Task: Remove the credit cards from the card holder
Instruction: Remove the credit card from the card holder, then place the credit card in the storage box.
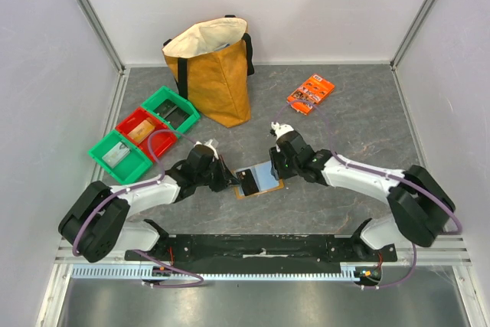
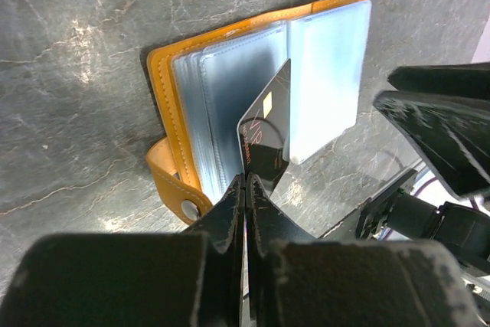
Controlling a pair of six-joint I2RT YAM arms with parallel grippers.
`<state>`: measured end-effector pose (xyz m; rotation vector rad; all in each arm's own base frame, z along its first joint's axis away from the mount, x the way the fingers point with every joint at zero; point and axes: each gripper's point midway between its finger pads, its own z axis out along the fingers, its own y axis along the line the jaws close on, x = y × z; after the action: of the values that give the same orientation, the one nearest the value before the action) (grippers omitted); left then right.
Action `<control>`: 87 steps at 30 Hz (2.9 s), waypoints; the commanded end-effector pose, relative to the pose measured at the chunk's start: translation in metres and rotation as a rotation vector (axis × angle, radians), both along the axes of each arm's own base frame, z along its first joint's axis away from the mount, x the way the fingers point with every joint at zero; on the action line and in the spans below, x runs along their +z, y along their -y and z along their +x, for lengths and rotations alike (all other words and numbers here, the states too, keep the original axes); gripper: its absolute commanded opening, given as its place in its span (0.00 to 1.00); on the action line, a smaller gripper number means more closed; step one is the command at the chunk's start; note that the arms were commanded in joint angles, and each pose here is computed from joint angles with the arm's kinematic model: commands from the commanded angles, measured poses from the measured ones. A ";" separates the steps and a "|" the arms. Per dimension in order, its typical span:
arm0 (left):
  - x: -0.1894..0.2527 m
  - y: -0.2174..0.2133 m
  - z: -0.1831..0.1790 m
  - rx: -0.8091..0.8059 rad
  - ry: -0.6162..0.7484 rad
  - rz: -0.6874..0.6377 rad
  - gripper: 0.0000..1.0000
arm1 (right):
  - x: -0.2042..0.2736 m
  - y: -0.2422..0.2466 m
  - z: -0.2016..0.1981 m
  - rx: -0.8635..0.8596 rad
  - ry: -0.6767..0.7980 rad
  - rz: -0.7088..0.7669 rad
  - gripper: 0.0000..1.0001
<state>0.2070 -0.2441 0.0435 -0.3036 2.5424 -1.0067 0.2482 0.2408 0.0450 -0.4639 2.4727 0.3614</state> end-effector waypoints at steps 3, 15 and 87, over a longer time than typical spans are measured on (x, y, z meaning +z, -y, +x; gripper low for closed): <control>0.013 0.007 0.012 0.039 0.055 -0.077 0.02 | 0.066 -0.055 -0.004 0.132 0.100 0.370 0.40; 0.020 0.003 0.012 0.088 0.120 -0.159 0.02 | 0.036 -0.079 -0.008 0.145 -0.016 0.519 0.55; 0.187 -0.013 0.037 0.384 0.484 -0.715 0.02 | 0.177 -0.088 -0.021 0.000 0.034 1.274 0.61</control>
<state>0.2381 -0.2291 0.1899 -0.6129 1.7014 -1.4792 0.2235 0.3244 0.1925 0.0675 1.8371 1.6128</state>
